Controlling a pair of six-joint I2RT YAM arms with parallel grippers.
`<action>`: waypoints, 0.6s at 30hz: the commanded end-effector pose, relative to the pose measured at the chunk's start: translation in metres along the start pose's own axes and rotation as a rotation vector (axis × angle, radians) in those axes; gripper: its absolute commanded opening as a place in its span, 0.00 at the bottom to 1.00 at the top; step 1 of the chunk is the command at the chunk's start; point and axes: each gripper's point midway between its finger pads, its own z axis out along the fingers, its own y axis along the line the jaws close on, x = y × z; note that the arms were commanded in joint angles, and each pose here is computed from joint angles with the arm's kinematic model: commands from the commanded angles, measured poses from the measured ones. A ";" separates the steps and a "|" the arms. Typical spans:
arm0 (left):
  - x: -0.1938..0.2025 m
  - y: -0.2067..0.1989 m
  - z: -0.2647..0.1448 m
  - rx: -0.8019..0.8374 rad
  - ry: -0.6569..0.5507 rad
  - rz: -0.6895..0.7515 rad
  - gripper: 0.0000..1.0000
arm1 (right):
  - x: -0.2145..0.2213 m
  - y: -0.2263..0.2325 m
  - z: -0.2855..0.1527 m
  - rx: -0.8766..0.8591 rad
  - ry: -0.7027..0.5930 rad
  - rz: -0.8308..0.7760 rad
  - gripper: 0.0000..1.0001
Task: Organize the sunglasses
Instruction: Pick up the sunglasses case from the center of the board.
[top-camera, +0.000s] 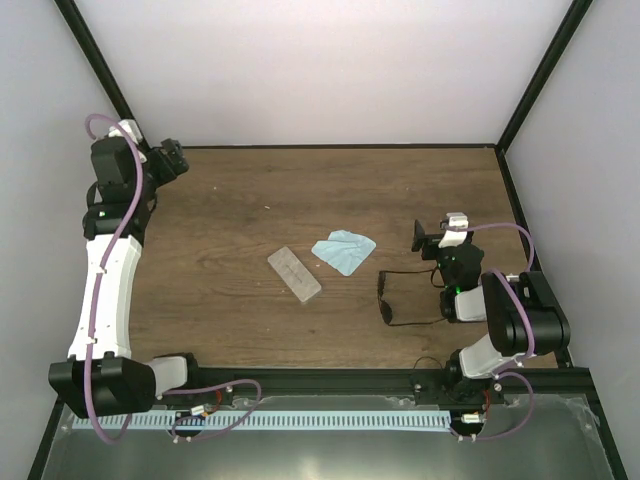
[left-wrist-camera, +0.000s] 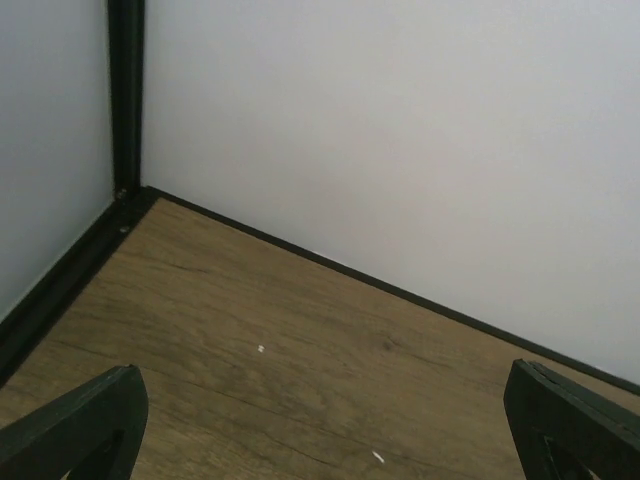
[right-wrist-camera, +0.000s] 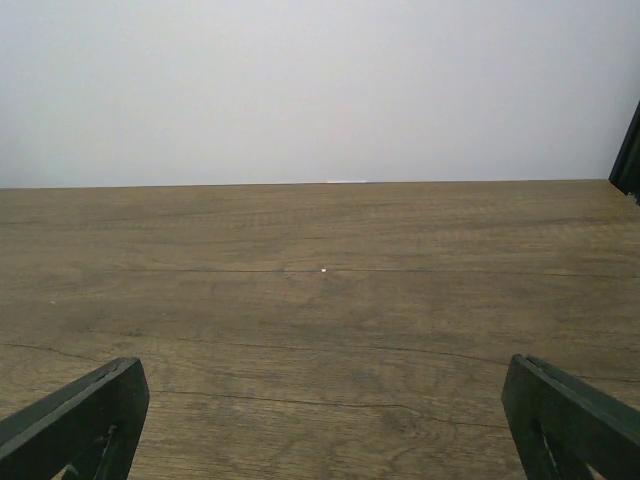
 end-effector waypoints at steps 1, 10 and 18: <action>-0.019 0.017 -0.016 -0.114 -0.087 -0.043 1.00 | -0.011 -0.004 0.004 0.009 -0.032 -0.012 1.00; -0.024 -0.006 -0.010 -0.050 -0.093 0.022 1.00 | -0.011 -0.004 0.004 0.007 -0.033 -0.013 1.00; 0.011 -0.024 -0.004 0.015 -0.001 0.061 0.83 | -0.022 -0.009 0.021 0.078 0.095 0.019 1.00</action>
